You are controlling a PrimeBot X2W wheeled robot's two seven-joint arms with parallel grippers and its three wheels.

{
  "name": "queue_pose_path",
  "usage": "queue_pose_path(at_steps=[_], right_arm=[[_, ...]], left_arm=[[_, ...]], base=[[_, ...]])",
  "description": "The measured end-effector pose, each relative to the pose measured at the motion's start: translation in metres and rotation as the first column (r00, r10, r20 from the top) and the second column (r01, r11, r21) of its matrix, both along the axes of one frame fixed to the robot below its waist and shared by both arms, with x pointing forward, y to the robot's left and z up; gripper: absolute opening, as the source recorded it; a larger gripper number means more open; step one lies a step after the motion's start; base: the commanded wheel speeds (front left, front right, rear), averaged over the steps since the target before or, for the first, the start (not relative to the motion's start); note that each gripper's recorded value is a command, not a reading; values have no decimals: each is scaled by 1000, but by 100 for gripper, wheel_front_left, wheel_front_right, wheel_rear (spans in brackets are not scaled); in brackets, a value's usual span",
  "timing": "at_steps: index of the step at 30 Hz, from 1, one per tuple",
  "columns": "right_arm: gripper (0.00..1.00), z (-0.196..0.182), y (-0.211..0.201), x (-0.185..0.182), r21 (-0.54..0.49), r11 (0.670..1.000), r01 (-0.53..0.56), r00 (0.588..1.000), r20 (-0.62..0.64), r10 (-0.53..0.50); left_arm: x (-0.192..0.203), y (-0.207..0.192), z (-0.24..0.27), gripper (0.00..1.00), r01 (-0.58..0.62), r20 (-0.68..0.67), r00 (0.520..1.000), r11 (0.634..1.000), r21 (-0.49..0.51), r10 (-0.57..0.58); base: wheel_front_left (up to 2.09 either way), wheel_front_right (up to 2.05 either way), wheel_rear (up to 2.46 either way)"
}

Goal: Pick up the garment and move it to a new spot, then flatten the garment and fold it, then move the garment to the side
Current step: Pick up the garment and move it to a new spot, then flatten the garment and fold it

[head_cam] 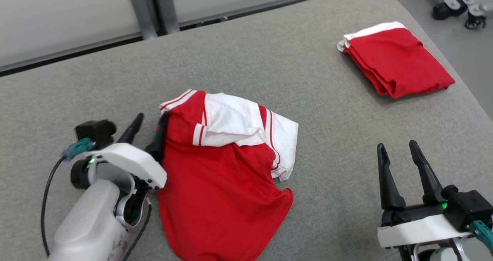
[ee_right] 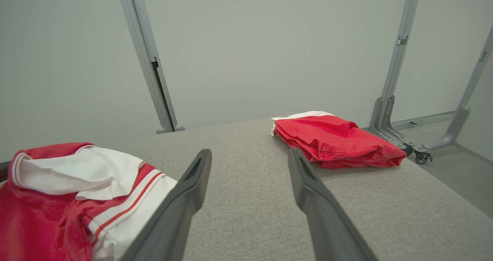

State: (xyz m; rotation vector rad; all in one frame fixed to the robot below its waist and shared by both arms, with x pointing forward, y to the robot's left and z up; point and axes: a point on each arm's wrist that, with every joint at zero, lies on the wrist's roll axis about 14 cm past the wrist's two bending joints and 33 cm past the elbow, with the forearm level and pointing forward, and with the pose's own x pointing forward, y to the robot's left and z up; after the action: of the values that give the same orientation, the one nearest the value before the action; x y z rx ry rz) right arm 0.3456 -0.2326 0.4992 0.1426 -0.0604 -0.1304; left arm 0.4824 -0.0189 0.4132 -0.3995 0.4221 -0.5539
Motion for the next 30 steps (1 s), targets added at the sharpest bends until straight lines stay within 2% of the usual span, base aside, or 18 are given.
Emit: queue_pose_path(at_steps=[5,8,13,14,17,18,21,25,30], right_arm=[[100,10,-2,-7,-24,1000,4,1000,30,-3],[100,16,-1,-11,-51,999,-2,999,47,4],[100,17,9,-16,-104,994,-36,998,47,41],[100,17,9,-16,-104,994,-36,998,47,41],[100,14,15,-20,-116,992,-58,997,38,63],[100,12,18,-20,-115,991,-73,996,35,77],[100,13,26,-20,-109,989,-98,994,39,102],[100,11,33,-20,-94,988,-124,991,38,128],[100,7,41,-19,-82,985,-150,988,30,153]], left_arm=[[-5,41,25,100,-164,124,978,986,-21,165],[-16,75,52,100,-259,214,941,965,-40,262],[-73,121,64,100,-386,290,882,923,-9,371],[-73,121,64,100,-386,290,882,923,-9,371],[-103,146,73,100,-467,336,834,884,8,437],[-124,165,67,100,-523,331,810,852,34,484],[-152,184,59,100,-568,328,789,820,66,520],[-177,200,52,100,-600,324,773,795,90,546],[-189,213,50,100,-625,333,754,775,95,567]], base=[[0,0,0],[0,0,0],[0,0,0],[0,0,0],[0,0,0],[0,0,0],[0,0,0],[0,0,0],[0,0,0]])
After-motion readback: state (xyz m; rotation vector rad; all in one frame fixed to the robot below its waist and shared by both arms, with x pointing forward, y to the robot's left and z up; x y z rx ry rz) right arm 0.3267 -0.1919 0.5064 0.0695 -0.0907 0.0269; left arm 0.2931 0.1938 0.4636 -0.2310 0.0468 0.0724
